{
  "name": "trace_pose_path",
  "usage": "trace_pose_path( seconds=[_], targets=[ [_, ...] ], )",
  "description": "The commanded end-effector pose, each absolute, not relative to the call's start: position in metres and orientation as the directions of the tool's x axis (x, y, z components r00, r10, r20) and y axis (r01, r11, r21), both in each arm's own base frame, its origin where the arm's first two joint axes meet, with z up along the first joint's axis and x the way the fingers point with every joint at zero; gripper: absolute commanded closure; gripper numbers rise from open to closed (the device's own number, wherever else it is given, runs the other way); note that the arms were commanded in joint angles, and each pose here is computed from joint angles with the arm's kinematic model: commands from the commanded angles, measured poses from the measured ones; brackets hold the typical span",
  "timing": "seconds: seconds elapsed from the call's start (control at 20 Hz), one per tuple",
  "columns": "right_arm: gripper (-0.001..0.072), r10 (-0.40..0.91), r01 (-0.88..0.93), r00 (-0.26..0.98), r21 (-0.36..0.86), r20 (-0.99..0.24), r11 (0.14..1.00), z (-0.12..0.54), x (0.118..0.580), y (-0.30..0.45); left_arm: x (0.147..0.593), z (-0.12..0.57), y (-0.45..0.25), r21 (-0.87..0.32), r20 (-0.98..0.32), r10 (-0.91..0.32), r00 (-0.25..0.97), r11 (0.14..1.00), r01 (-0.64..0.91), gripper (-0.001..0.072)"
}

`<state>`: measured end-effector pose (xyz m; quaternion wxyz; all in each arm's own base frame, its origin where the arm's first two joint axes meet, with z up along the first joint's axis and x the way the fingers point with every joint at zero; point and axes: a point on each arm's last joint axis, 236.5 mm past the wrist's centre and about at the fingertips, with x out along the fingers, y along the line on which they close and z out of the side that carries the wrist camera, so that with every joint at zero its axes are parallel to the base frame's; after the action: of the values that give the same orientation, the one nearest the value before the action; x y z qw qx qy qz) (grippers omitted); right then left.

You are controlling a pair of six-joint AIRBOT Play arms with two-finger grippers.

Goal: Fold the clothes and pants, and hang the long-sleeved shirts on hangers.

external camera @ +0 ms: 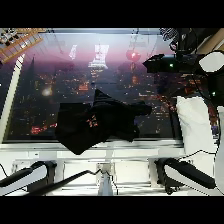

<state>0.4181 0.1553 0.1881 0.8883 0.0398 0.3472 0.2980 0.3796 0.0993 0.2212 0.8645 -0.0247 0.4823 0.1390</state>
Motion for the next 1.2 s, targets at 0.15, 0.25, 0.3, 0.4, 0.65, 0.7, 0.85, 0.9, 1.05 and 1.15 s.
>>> trace_pose_path(
  seconds=[0.15,0.25,0.3,0.4,0.65,0.7,0.85,0.9,1.05,1.15],
  targets=[
    [0.0689,0.558,-0.503,0.581,0.278,-0.592,0.818,0.189,0.418,0.156,0.384,0.22,0.086,0.042,-0.844,0.16,0.512,0.971,-0.233,0.0021],
    [0.0689,0.558,-0.503,0.581,0.278,-0.592,0.818,0.188,0.418,0.156,0.395,0.22,0.062,-0.025,-0.835,0.058,0.547,0.989,-0.142,0.0022],
    [0.0689,0.558,-0.503,0.581,0.278,-0.592,0.818,0.189,0.418,0.156,0.402,0.222,0.048,-0.061,-0.822,-0.006,0.569,0.995,-0.077,0.0021],
    [0.0689,0.559,-0.503,0.581,0.279,-0.591,0.818,0.189,0.418,0.156,0.411,0.225,0.027,-0.121,-0.802,-0.095,0.59,0.993,-0.005,0.0022],
    [0.0689,0.559,-0.503,0.582,0.279,-0.591,0.818,0.189,0.418,0.156,0.402,0.219,0.025,-0.128,-0.827,-0.103,0.553,0.992,-0.006,0.0314],
    [0.0689,0.559,-0.503,0.581,0.279,-0.591,0.818,0.189,0.418,0.156,0.401,0.218,0.031,-0.107,-0.831,-0.08,0.551,0.994,-0.018,0.0312],
    [0.0689,0.559,-0.503,0.581,0.279,-0.591,0.818,0.189,0.418,0.156,0.396,0.215,0.067,0.013,-0.845,0.073,0.529,0.993,-0.117,0.0112],
    [0.0689,0.559,-0.503,0.581,0.279,-0.591,0.818,0.189,0.418,0.156,0.392,0.214,0.084,0.071,-0.847,0.143,0.511,0.985,-0.157,0.0038],
    [0.0689,0.559,-0.503,0.581,0.279,-0.591,0.818,0.189,0.418,0.156,0.381,0.212,0.106,0.155,-0.853,0.235,0.466,0.967,-0.203,0.0012],
    [0.0689,0.559,-0.503,0.581,0.279,-0.592,0.818,0.189,0.418,0.156,0.381,0.212,0.105,0.154,-0.853,0.234,0.466,0.967,-0.203,0.0012]
  ],
)
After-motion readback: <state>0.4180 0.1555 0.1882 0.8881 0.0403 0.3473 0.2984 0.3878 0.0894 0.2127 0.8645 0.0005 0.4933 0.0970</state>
